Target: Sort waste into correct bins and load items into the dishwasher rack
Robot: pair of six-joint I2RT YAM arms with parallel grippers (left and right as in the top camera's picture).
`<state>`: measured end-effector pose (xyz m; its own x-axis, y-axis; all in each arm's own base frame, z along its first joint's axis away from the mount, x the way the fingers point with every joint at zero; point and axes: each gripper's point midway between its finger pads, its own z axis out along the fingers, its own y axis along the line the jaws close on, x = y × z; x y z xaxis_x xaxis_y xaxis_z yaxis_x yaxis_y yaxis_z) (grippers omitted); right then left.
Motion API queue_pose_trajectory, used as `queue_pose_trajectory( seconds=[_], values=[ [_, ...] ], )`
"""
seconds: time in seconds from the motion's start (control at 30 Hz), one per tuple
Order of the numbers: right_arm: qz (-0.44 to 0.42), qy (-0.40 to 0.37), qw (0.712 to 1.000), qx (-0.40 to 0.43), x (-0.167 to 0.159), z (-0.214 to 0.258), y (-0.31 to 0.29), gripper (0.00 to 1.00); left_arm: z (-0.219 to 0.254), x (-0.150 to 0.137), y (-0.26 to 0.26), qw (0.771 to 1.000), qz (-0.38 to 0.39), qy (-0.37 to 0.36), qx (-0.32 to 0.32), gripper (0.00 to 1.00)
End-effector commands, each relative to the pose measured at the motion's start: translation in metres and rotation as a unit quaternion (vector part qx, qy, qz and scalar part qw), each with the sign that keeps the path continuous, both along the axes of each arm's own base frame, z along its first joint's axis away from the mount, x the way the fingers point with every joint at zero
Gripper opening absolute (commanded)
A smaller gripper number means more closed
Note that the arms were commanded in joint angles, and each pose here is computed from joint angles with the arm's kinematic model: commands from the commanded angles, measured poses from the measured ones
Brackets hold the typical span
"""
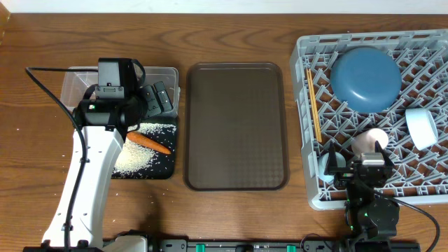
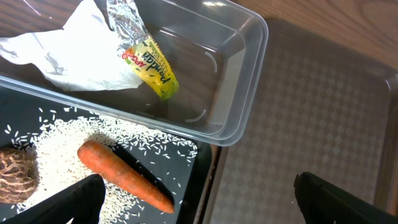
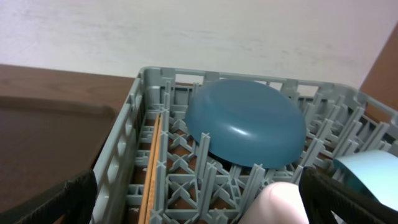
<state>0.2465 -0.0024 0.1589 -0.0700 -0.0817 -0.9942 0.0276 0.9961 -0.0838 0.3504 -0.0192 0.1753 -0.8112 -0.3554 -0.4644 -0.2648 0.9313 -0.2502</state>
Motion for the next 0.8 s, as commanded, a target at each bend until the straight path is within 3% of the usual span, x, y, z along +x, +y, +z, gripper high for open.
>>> queue_pose_trajectory(
  seconds=[0.0,0.77],
  values=[
    [-0.022,-0.005,0.999,0.029,-0.0007,0.0012,-0.0064,0.99,-0.0037,-0.0011,0.0015,1.000,0.001,0.006,0.003,0.98],
    [-0.017,-0.005,0.999,0.040,-0.0005,0.0011,-0.0043,0.99,-0.0035,-0.0011,0.0015,1.000,0.001,0.006,0.003,0.98]
  ],
)
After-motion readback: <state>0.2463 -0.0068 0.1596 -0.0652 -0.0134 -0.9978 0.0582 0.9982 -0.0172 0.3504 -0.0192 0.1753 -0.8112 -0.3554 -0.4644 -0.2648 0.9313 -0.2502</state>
